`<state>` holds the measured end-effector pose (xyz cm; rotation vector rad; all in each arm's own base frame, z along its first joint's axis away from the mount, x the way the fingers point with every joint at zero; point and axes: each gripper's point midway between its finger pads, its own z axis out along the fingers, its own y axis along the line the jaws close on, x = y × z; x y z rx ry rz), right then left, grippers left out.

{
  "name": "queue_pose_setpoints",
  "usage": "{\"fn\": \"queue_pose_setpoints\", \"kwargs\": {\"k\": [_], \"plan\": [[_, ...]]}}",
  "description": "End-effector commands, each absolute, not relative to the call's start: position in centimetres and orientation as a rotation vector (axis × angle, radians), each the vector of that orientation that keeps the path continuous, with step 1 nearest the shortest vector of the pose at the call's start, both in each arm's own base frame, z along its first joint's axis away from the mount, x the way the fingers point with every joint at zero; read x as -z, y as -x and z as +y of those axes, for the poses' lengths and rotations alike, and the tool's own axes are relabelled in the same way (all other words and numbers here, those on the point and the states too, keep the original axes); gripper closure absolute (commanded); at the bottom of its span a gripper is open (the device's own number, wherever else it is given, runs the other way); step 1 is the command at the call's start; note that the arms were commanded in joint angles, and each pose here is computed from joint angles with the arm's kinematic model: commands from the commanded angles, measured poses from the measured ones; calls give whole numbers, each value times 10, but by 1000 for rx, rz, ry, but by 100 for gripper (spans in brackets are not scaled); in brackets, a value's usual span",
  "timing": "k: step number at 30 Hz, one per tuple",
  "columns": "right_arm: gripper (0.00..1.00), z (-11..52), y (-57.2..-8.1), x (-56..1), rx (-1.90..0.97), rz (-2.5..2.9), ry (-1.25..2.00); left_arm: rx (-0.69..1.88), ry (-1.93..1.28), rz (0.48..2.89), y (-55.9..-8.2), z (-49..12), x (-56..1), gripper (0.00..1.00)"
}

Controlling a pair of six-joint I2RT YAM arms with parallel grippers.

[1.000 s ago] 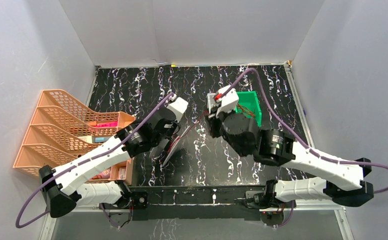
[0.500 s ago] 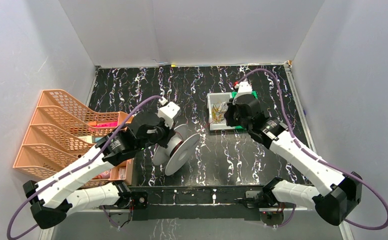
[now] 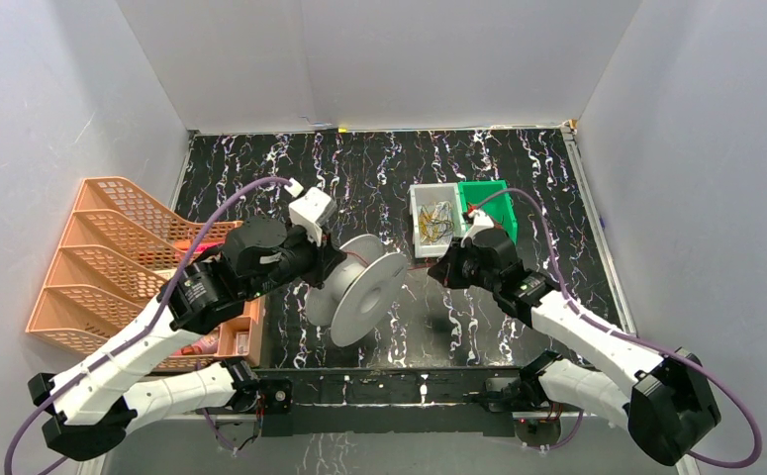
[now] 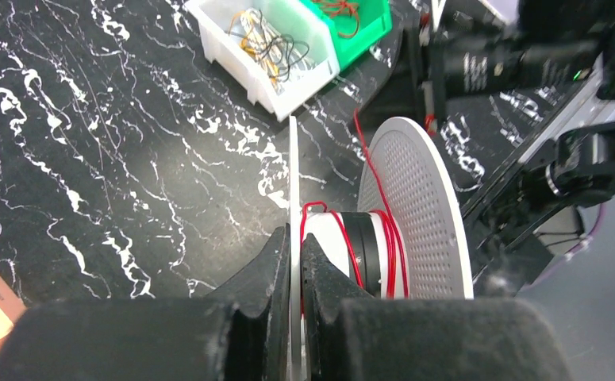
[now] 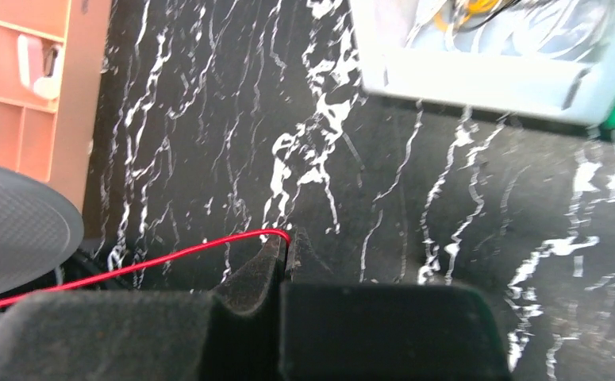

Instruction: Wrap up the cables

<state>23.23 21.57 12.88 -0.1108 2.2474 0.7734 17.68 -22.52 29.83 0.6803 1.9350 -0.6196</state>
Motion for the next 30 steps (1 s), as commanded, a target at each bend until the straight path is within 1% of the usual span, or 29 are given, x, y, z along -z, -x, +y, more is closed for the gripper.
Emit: {"fn": "queue_pose_setpoints", "kwargs": {"k": [1, 7, 11, 16, 23, 30], "plan": [[100, 236, -223, -137, -1001, 2163, 85, 760, -515, 1793, -178, -228, -361, 100], [100, 245, -200, -128, -1159, 2152, 104, 738, -335, 1772, -192, -217, -385, 100], [100, 244, -185, -111, -1220, 2158, 80, 717, -174, 1757, -206, -209, -392, 100], [100, 257, -170, -111, -1309, 2126, 101, 703, -41, 1736, -223, -209, -396, 100], [100, 288, -148, -134, -1393, 2046, 179, 689, 25, 1726, -242, -223, -394, 100], [100, 314, -134, -165, -1440, 1962, 224, 605, 72, 1724, -261, -227, -387, 100]]}}
